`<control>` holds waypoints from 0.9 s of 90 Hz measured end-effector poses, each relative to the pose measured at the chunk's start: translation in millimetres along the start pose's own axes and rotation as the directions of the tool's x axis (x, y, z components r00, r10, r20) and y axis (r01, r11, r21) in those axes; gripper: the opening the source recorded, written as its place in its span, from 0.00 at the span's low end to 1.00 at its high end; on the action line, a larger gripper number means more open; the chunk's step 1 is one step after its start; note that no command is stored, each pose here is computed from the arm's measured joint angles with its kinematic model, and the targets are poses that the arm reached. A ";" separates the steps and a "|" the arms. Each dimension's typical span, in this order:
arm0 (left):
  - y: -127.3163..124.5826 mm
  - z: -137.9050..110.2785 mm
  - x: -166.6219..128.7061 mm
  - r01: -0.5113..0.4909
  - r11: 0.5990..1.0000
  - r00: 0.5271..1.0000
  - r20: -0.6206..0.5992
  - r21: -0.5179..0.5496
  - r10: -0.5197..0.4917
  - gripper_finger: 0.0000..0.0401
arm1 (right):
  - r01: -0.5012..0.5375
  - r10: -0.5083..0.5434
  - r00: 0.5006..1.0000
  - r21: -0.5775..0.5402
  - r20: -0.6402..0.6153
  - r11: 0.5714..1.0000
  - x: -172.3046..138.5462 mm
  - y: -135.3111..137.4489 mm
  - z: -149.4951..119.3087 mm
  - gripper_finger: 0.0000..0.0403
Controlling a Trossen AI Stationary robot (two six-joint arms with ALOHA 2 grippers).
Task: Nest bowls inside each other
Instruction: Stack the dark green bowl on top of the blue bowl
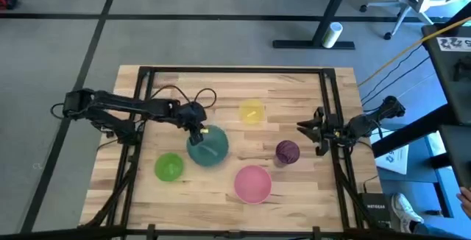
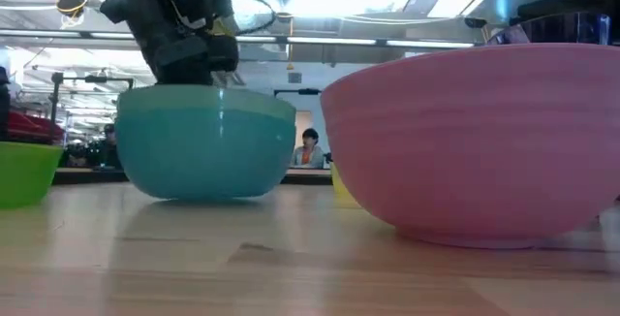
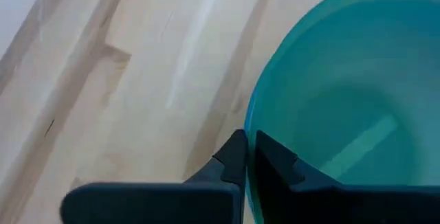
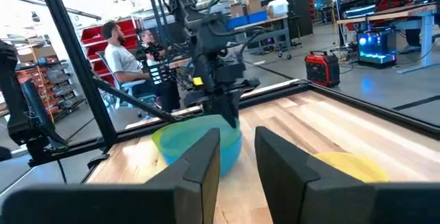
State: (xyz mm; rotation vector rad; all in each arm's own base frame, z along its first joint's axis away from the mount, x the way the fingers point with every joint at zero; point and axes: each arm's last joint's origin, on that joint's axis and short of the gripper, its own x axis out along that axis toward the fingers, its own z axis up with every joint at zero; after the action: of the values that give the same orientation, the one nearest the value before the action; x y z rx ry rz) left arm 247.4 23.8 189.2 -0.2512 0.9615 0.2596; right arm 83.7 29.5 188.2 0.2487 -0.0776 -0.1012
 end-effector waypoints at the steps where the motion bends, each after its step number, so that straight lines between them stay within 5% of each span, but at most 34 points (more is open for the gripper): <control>1: -0.6 0.1 0.3 0.001 1.000 1.000 0.001 0.000 -0.001 0.00 | 0.000 0.000 1.000 0.000 0.000 1.000 0.0 0.0 0.0 0.19; 43: -35.2 26.1 20.9 0.050 0.992 0.998 0.020 0.118 -0.052 0.00 | -0.001 0.001 1.000 0.006 0.008 1.000 0.0 0.2 0.9 0.19; 81: -45.1 56.7 -6.0 0.057 0.981 0.996 0.062 0.184 -0.070 0.13 | -0.008 0.007 0.999 0.028 0.036 1.000 -0.1 0.8 4.1 0.19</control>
State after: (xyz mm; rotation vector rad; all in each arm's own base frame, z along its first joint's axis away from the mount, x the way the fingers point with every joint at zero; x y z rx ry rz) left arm 302.6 -0.8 229.5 -0.1043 0.9016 0.1196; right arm 83.4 29.3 192.3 0.2745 -0.1154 -0.0968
